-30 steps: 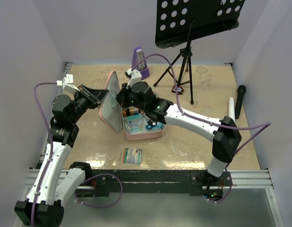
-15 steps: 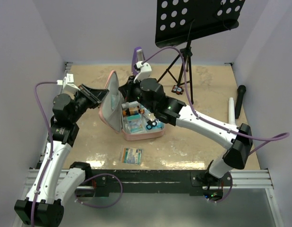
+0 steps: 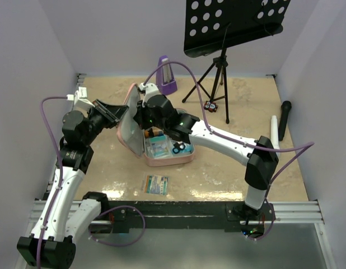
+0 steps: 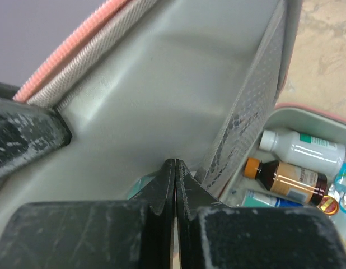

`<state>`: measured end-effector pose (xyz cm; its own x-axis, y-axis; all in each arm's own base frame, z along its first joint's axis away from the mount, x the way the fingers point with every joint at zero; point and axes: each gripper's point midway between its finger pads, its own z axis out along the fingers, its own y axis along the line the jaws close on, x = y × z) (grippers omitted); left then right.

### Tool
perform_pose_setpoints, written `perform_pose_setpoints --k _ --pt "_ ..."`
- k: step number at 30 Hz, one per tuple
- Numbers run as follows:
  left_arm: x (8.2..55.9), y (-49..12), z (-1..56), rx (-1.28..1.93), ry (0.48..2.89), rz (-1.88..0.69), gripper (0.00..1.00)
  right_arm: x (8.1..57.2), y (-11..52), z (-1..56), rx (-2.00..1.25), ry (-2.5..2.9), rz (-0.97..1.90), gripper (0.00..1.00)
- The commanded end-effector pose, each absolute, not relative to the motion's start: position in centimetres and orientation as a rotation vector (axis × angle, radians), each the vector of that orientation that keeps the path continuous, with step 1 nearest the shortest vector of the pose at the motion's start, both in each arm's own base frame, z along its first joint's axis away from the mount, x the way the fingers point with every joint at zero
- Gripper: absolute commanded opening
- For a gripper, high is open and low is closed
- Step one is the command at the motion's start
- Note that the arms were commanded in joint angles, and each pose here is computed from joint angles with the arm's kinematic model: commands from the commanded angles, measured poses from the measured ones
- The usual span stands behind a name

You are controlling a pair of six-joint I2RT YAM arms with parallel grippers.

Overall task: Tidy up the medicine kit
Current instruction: Place the medicine pouch inside the medicine box.

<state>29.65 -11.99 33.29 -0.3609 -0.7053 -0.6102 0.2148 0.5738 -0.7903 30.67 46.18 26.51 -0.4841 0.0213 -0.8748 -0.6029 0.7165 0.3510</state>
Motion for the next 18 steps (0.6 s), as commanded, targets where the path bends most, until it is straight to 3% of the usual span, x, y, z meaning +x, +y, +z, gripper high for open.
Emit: perform_pose_setpoints --k 1,5,11,18 --pt "27.9 -12.5 42.6 -0.241 1.405 -1.088 0.00 28.5 46.6 28.2 -0.611 1.912 0.830 0.00" --pt "27.9 -12.6 42.2 -0.239 1.415 -1.084 0.00 27.9 46.0 28.0 -0.636 1.935 0.726 0.00" --pt "27.8 -12.6 41.8 -0.236 1.426 -1.085 0.00 28.6 43.7 34.2 -0.452 1.816 0.754 0.02" --pt "27.7 -12.6 41.8 -0.233 1.426 -1.078 0.00 28.2 43.9 35.8 -0.475 1.788 0.780 0.04"
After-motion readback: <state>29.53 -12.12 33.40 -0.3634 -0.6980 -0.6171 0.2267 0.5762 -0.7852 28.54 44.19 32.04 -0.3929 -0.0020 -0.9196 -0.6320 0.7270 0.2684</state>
